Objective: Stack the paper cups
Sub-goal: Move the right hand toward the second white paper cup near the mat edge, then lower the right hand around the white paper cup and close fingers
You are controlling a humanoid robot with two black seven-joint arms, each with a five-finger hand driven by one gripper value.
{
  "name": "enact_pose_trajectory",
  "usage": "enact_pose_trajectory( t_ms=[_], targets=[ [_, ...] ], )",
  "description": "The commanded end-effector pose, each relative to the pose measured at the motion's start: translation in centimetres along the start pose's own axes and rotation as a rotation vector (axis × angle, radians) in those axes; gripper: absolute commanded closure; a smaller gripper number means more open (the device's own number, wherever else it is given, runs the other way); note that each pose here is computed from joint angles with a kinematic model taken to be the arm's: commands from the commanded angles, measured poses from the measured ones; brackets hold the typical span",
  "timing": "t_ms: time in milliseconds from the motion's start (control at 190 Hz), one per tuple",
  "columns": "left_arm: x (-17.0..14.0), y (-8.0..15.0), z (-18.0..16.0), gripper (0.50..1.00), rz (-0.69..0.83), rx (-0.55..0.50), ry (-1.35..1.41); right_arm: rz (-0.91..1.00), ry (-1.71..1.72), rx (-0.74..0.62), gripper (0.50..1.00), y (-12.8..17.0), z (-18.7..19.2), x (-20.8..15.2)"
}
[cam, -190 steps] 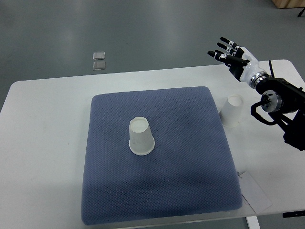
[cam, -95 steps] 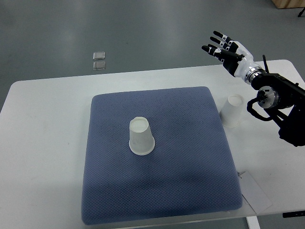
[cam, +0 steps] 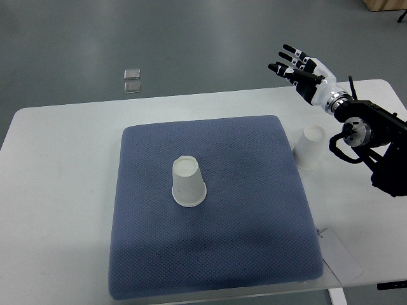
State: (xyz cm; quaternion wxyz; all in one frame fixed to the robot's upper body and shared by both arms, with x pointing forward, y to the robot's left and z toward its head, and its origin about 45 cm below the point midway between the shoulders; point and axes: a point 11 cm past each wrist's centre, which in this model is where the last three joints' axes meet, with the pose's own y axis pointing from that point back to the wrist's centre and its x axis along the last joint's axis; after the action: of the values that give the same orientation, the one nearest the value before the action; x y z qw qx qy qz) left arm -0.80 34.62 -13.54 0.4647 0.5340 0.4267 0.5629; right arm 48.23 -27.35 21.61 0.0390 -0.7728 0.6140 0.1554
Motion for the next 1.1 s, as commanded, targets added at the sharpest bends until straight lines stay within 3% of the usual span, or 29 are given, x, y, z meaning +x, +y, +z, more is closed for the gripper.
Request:
enact_pose_trajectory(
  t_ms=[0,453,737,1095],
  targets=[
    [0.0,0.0,0.0,0.500,0.000,0.000,0.000,-0.021,0.011,-0.011,0.574,0.0,0.4,-0.3],
    [0.0,0.0,0.0,0.500,0.000,0.000,0.000,-0.120,0.241,-0.083,0.576,0.4,3.3,-2.0],
    [0.0,0.0,0.0,0.500,0.000,0.000,0.000,-0.209,0.560,-0.116,0.579,0.6,3.4,-2.9],
    [0.0,0.0,0.0,0.500,0.000,0.000,0.000,-0.432,1.214,-0.100,0.579,3.2,-6.7,-2.6]
  ],
)
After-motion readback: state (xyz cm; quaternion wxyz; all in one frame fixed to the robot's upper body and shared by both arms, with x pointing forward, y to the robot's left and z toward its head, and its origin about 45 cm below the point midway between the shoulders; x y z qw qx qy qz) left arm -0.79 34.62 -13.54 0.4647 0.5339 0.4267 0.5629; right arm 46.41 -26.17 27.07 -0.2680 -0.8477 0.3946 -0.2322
